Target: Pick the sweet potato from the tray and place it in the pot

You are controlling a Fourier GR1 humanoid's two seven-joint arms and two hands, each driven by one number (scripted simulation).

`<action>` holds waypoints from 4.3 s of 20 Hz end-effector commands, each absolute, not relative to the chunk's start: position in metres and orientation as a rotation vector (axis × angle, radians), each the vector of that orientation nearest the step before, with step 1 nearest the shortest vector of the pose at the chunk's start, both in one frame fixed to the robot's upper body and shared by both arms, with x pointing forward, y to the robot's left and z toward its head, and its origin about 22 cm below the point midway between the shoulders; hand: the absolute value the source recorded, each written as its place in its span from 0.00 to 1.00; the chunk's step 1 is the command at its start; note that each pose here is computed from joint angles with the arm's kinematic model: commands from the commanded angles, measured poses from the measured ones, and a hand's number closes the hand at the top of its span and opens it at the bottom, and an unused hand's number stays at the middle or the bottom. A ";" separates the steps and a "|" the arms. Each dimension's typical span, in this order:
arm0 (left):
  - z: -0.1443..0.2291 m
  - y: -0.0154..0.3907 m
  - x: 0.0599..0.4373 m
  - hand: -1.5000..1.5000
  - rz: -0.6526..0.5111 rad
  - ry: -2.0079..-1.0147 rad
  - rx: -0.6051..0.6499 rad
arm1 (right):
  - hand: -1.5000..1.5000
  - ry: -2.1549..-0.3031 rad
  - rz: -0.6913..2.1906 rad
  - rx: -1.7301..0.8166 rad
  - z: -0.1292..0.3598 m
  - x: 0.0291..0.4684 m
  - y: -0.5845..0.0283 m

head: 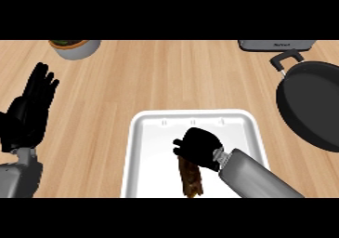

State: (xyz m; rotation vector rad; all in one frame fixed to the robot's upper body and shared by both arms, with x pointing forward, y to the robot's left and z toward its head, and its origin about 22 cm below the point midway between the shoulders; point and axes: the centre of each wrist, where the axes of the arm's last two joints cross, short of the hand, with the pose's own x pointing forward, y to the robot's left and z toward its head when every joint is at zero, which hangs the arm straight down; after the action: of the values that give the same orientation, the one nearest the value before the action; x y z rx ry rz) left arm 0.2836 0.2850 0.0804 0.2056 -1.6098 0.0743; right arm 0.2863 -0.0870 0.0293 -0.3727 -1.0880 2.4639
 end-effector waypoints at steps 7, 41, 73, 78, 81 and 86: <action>0.084 0.313 0.272 0.50 0.143 -1.588 0.284 | 1.00 -1.313 1.756 -0.228 -0.002 0.191 -0.178; 0.074 0.284 0.288 0.50 0.056 -1.600 0.193 | 1.00 -1.814 0.482 -0.699 0.182 0.198 -0.395; 0.083 0.280 0.296 0.50 0.041 -1.615 0.192 | 0.00 -1.622 0.556 -0.592 0.044 0.349 -0.436; 0.075 0.271 0.290 0.50 0.060 -1.626 0.162 | 0.00 -1.776 0.242 -0.455 0.049 0.349 -0.454; 0.074 0.261 0.294 0.50 0.059 -1.634 0.202 | 0.00 -1.790 0.177 -0.394 0.057 0.333 -0.484; 0.086 0.262 0.290 0.50 0.062 -1.637 0.176 | 0.00 -1.788 0.079 -0.385 0.091 0.302 -0.538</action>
State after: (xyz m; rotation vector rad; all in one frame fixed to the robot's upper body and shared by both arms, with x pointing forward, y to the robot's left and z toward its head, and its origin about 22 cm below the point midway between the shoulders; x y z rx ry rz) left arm 0.2903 0.2707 0.0792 0.1788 -1.6259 0.0565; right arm 0.3236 -0.5061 0.0736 -0.4086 -1.7638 0.1594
